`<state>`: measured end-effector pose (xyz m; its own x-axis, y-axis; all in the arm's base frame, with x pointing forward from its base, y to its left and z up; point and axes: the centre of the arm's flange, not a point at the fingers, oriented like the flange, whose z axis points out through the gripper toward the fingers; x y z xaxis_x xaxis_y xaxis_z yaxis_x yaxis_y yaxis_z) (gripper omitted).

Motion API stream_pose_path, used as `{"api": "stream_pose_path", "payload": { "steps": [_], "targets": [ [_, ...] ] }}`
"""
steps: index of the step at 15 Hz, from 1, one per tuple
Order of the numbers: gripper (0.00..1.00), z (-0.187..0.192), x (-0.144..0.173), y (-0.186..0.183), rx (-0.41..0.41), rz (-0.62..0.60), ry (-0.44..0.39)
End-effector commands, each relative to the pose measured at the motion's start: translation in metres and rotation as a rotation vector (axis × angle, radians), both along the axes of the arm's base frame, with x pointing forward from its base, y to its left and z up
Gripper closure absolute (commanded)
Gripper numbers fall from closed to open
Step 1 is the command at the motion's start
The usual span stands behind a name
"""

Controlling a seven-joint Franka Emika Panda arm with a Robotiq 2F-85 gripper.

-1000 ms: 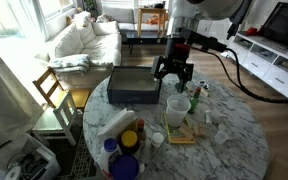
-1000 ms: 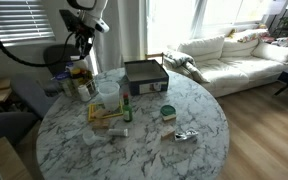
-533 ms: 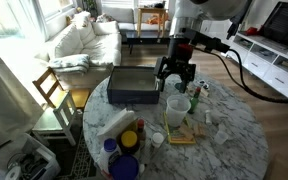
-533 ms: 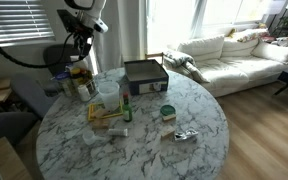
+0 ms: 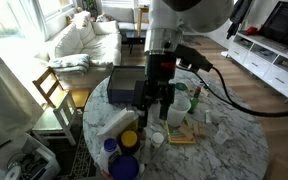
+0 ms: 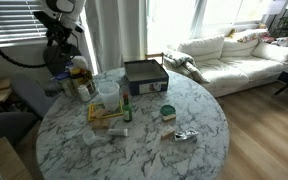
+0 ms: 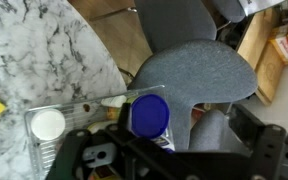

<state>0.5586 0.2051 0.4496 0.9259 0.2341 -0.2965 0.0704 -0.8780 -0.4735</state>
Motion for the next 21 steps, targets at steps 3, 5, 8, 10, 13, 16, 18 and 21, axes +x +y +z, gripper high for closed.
{"api": "stream_pose_path", "payload": {
  "steps": [3, 5, 8, 10, 13, 16, 18, 21],
  "targets": [
    [0.0, -0.017, -0.01, 0.028, 0.021, 0.08, -0.014],
    [0.0, -0.016, -0.008, 0.028, 0.022, 0.078, -0.016],
    [0.0, -0.013, -0.006, 0.024, 0.023, 0.07, -0.023],
    [0.0, -0.019, -0.006, 0.03, 0.027, 0.08, -0.049],
    [0.0, -0.035, -0.008, 0.04, 0.013, 0.051, -0.174],
    [0.0, -0.047, -0.012, 0.059, 0.002, 0.048, -0.274],
    [0.0, -0.059, -0.017, 0.072, -0.014, 0.066, -0.306],
    [0.0, -0.072, -0.027, 0.083, -0.053, 0.099, -0.331]
  ]
}}
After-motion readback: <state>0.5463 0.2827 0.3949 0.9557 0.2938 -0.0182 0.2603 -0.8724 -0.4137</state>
